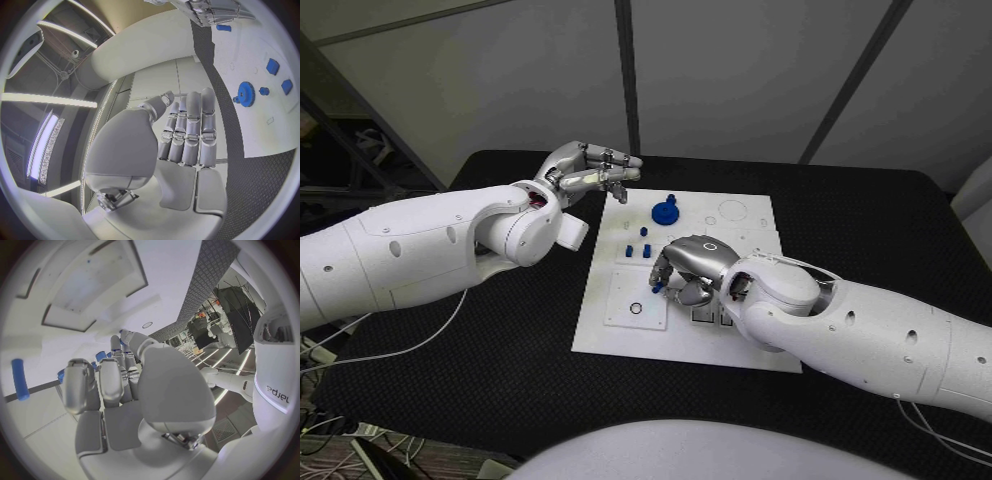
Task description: Assemble the parts on the task board
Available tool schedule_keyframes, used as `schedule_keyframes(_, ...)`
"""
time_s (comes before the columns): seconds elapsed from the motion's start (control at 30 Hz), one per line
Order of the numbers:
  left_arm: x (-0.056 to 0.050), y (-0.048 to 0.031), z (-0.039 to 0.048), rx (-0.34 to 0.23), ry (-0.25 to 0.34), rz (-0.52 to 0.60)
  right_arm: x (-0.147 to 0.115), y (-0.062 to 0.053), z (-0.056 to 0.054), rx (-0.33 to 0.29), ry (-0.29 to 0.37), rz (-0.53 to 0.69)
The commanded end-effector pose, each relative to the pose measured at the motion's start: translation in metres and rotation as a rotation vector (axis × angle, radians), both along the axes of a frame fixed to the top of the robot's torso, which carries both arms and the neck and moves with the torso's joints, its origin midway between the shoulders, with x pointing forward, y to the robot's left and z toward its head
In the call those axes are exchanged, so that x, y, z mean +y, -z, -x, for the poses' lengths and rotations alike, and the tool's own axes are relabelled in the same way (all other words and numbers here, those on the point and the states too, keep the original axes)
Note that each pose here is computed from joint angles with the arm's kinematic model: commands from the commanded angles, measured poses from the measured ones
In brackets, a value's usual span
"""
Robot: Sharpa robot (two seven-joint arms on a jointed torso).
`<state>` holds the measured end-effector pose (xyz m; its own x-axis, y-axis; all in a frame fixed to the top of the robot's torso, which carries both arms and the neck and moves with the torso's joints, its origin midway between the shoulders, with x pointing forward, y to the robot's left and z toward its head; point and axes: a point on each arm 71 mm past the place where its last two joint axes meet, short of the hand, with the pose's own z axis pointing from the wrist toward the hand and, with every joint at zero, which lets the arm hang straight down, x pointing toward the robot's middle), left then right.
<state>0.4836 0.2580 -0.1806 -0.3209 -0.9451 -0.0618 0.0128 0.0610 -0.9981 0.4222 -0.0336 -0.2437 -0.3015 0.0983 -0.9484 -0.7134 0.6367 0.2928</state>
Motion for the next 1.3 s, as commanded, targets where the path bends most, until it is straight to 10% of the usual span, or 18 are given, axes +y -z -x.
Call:
schedule_keyframes(0.03, -0.0013, -0.0016, -0.0001, -0.007, 0.010, 0.010, 0.0008, 0.0046, 0.0012, 0.016, -0.009, 0.037)
schedule_keyframes(1.3, -0.0011, -0.0005, -0.0004, 0.008, 0.021, 0.009, -0.0019, -0.0008, 0.0036, -0.036, 0.013, -0.012)
